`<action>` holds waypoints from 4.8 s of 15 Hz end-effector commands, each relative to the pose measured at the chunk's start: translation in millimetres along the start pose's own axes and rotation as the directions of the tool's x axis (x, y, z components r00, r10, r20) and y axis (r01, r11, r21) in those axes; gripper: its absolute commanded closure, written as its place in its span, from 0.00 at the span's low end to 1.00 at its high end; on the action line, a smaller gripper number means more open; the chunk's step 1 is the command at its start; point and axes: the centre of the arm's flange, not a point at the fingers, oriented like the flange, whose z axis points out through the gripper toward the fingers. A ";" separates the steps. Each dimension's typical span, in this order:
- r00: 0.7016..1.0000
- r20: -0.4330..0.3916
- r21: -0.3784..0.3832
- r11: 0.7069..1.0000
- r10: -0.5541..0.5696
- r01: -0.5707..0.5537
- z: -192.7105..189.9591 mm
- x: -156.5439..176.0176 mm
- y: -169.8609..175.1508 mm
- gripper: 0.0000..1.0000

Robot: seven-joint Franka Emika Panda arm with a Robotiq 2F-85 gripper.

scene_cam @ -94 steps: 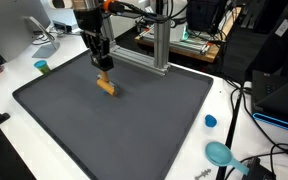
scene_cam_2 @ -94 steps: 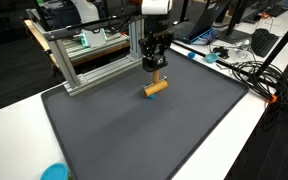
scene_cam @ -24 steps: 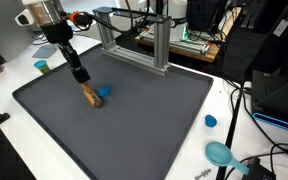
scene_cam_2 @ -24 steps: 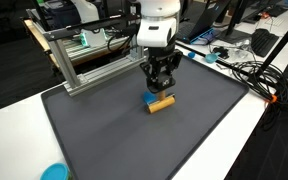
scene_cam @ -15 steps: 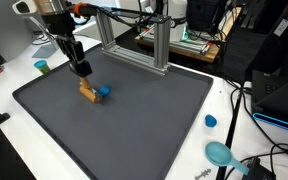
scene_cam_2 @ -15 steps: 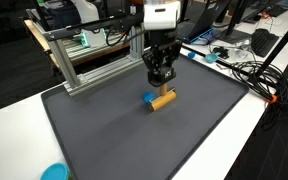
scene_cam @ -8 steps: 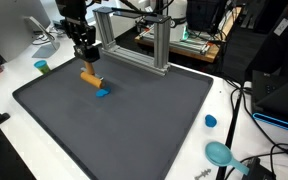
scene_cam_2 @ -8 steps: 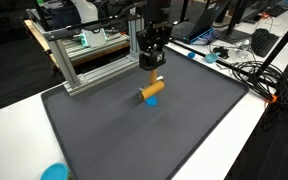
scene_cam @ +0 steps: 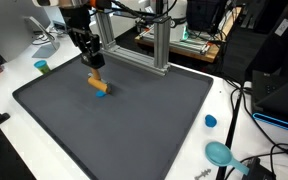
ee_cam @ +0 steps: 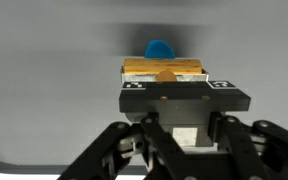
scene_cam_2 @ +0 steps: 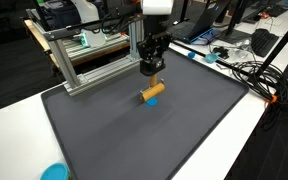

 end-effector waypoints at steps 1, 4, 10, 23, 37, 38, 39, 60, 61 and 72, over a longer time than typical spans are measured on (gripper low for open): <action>1.000 -0.004 0.029 0.999 0.028 -0.027 5.0 6.3 5.7 0.78; 0.999 0.003 0.042 0.998 0.047 -0.047 17.7 10.3 8.1 0.78; 0.999 0.039 -0.004 0.999 0.038 -0.038 30.4 3.6 7.5 0.78; 0.981 0.186 -0.054 0.997 0.058 -0.049 54.9 4.2 16.1 0.78; 0.956 0.283 -0.076 0.996 0.071 -0.051 67.6 6.5 19.0 0.78; 0.955 0.289 -0.078 0.996 0.072 -0.052 68.3 6.8 19.6 0.78; 0.953 0.294 -0.077 0.996 0.072 -0.052 68.8 7.2 20.3 0.78; 0.913 0.402 -0.065 0.997 0.067 -0.044 77.0 9.0 28.9 0.78; 0.907 0.415 -0.069 0.997 0.066 -0.041 77.2 8.5 29.5 0.78; 0.883 0.468 0.052 0.998 -0.041 0.019 76.7 -8.0 28.5 0.78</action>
